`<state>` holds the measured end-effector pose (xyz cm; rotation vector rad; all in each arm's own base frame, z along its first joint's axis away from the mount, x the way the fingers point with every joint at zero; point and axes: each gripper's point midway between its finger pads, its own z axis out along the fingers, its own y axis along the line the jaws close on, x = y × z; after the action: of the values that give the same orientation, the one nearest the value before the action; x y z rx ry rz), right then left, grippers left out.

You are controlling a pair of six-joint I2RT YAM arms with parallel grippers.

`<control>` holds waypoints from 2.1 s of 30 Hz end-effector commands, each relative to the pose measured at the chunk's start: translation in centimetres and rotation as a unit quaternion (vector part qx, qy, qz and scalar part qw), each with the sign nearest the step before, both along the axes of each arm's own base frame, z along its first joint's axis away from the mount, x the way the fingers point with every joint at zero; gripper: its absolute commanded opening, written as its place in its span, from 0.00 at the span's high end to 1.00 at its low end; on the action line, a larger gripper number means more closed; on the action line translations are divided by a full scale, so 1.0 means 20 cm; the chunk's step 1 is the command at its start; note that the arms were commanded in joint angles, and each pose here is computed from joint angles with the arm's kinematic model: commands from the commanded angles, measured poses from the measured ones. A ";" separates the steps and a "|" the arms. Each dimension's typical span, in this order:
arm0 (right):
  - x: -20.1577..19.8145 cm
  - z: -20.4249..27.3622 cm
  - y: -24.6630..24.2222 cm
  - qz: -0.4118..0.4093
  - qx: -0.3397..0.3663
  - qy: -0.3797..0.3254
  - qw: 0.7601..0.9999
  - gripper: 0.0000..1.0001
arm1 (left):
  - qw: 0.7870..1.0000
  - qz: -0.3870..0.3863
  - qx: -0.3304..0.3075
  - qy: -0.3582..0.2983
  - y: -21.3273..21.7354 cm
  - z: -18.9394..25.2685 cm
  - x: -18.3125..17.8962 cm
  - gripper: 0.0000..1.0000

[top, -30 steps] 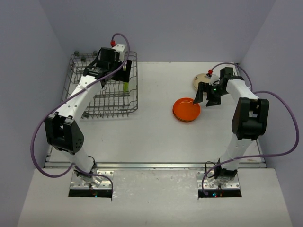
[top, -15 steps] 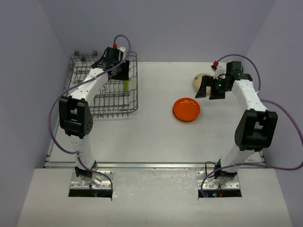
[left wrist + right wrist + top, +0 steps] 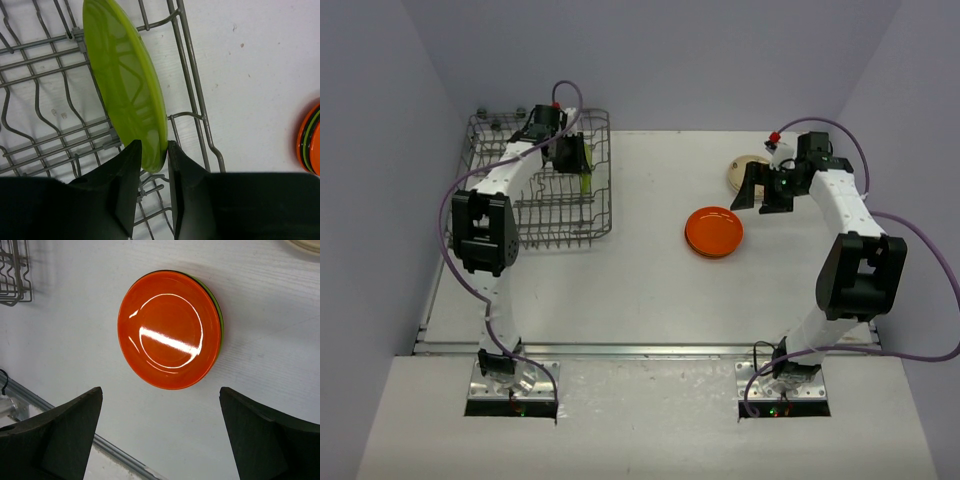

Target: Unload the plates from the dish rack

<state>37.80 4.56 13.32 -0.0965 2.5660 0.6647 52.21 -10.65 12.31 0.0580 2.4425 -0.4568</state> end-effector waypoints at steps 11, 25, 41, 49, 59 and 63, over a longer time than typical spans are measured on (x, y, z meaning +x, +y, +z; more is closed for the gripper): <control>-0.03 0.05 0.04 0.000 0.024 -0.006 1.000 0.01 | 0.991 -0.040 -0.040 -0.121 0.04 0.41 0.09 1.00; -0.05 0.21 0.13 0.000 0.081 -0.022 0.997 0.01 | 0.927 -0.174 0.108 -0.315 -0.11 1.06 -0.17 1.00; -0.32 0.24 0.43 0.071 0.212 -0.001 0.975 0.01 | 0.545 -0.551 0.496 -0.392 -0.63 0.34 -1.22 1.00; -0.50 0.08 0.68 0.149 0.167 0.029 0.974 0.02 | 0.462 -0.584 0.493 -0.451 -0.80 0.26 -1.49 1.00; -0.55 0.02 0.80 0.206 0.131 0.022 0.970 0.32 | 0.450 -0.593 0.483 -0.461 -0.87 0.26 -1.56 1.00; -0.54 0.01 0.82 0.212 0.114 0.011 0.970 0.64 | 0.457 -0.589 0.480 -0.462 -0.88 0.27 -1.56 1.00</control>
<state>25.70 20.44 13.03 -0.5037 2.5480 1.1911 20.67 -26.99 15.22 2.0494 0.8607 0.4615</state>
